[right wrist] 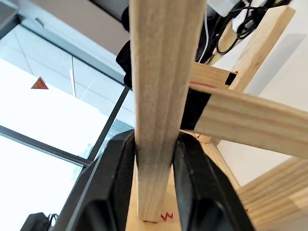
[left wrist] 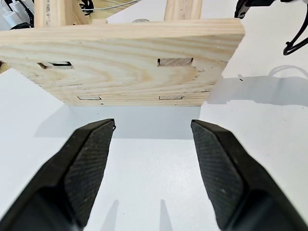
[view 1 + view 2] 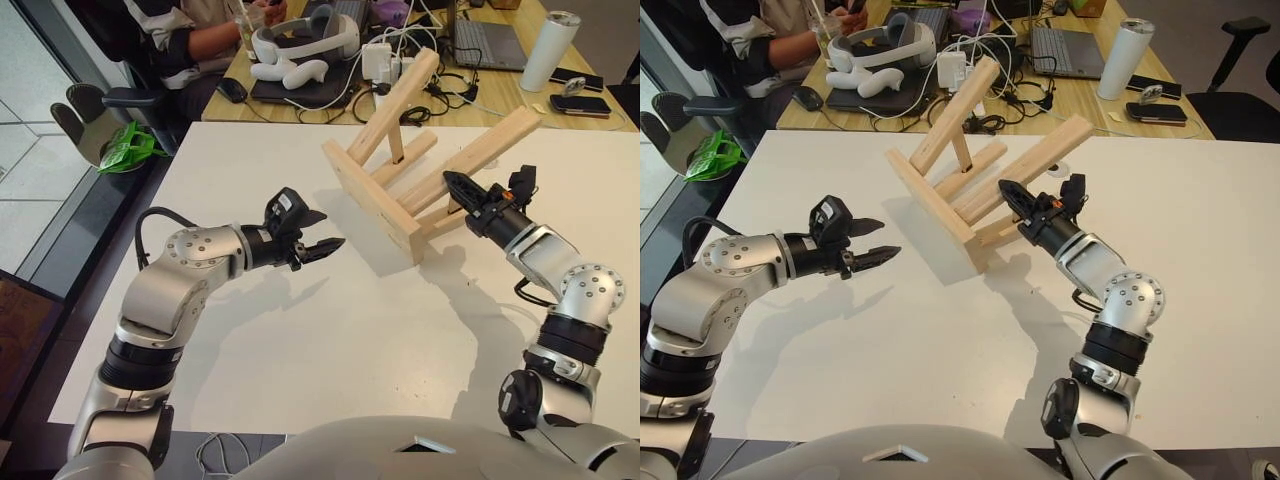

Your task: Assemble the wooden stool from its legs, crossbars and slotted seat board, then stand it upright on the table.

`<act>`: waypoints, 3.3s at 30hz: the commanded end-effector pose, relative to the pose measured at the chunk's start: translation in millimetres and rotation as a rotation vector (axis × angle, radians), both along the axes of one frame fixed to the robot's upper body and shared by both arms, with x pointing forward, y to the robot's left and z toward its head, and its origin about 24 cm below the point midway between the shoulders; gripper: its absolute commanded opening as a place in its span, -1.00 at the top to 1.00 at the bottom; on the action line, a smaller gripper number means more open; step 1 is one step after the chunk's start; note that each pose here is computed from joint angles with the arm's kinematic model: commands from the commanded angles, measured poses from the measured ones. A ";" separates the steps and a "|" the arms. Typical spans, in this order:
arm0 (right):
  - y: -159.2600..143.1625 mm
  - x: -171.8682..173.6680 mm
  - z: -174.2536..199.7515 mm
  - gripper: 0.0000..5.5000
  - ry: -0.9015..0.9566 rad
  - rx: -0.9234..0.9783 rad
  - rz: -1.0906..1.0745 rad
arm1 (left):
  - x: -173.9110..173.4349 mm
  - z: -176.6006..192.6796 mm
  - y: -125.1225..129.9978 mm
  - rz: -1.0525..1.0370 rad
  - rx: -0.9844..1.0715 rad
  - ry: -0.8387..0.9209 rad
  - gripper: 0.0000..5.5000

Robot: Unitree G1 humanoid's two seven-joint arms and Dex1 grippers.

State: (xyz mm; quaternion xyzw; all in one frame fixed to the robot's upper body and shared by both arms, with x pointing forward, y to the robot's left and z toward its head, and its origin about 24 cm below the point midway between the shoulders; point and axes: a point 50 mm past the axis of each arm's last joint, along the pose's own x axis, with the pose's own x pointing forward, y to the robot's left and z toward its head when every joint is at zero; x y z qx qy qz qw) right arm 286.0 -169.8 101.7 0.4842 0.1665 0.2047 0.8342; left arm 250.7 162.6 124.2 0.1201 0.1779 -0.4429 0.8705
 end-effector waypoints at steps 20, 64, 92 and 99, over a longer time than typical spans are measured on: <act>13.9 -68.6 108.5 -0.17 -1.141 -1.897 0.123 | -8.8 -4.1 8.3 0.278 -0.139 -0.019 -0.07; 19.2 26.9 -8.2 0.22 -1.280 -2.393 0.325 | 9.6 -19.3 -64.9 0.501 -0.540 0.226 -0.07; 34.9 2.1 33.7 0.23 -0.494 -0.848 -0.131 | 13.6 -17.4 -35.8 0.529 -0.482 0.132 -0.07; 11.9 -69.7 23.0 -0.16 -0.495 -0.851 -0.088 | -17.3 -22.4 -26.3 0.711 -0.405 -0.147 -0.07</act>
